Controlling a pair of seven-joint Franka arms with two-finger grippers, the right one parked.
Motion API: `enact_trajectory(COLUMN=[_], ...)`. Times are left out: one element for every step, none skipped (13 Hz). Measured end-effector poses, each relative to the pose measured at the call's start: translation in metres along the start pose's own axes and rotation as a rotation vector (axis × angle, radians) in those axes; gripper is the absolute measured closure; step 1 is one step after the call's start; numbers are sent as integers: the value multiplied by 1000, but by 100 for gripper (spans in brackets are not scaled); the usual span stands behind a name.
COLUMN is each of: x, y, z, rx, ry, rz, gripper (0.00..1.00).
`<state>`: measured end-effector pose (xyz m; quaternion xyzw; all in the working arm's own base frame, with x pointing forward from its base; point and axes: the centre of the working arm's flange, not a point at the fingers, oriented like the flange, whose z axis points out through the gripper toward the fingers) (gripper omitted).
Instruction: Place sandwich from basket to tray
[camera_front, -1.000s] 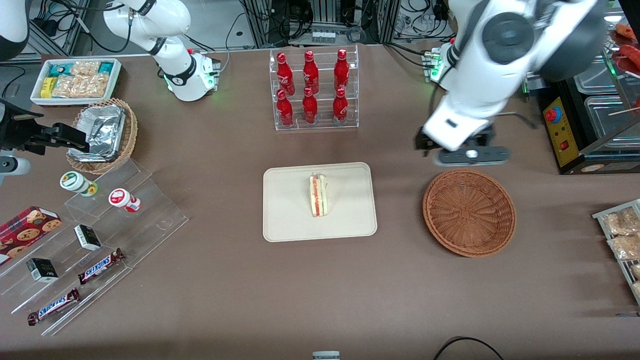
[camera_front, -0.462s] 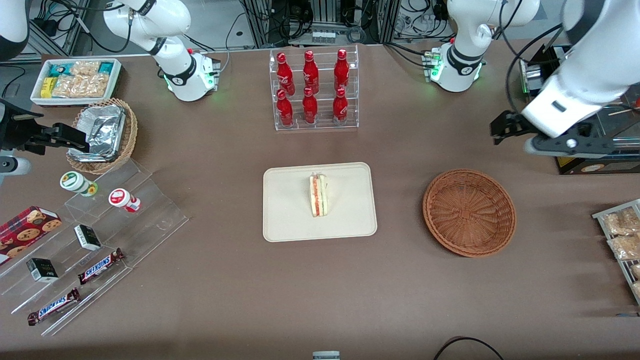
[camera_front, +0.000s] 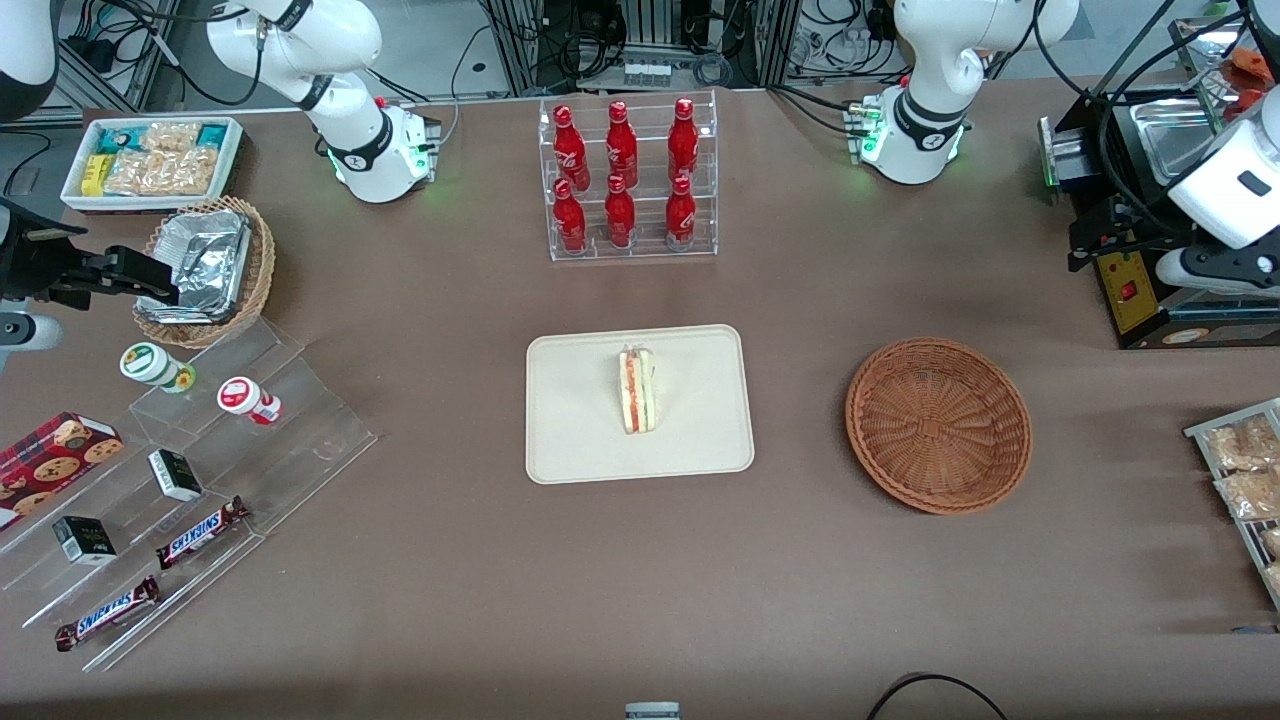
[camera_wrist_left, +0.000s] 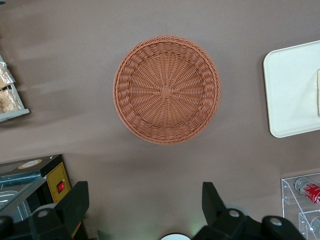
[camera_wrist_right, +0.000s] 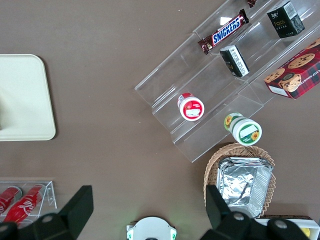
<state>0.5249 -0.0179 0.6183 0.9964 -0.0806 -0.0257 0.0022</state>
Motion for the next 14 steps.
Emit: enact_trajectory(x=[0, 1, 2, 5, 10, 16, 23, 27, 30, 31, 30, 28, 27, 26], y=[1, 3, 4, 7, 12, 20, 27, 31, 32, 32, 30, 27, 22, 17], z=[0, 0, -1, -3, -8, -13, -18, -21, -23, -22, -20, -18, -17, -17], rx=[0, 0, 1, 3, 7, 12, 15, 16, 17, 17, 16, 16, 16, 15], ry=[1, 2, 6, 15, 27, 38, 46, 49, 51, 43, 26, 9, 0, -5], rz=[2, 1, -2, 2, 10, 21, 32, 37, 39, 38, 34, 25, 13, 2], gripper=[0, 0, 0, 0, 0, 0, 0, 0, 0, 0, 0, 0, 0, 0])
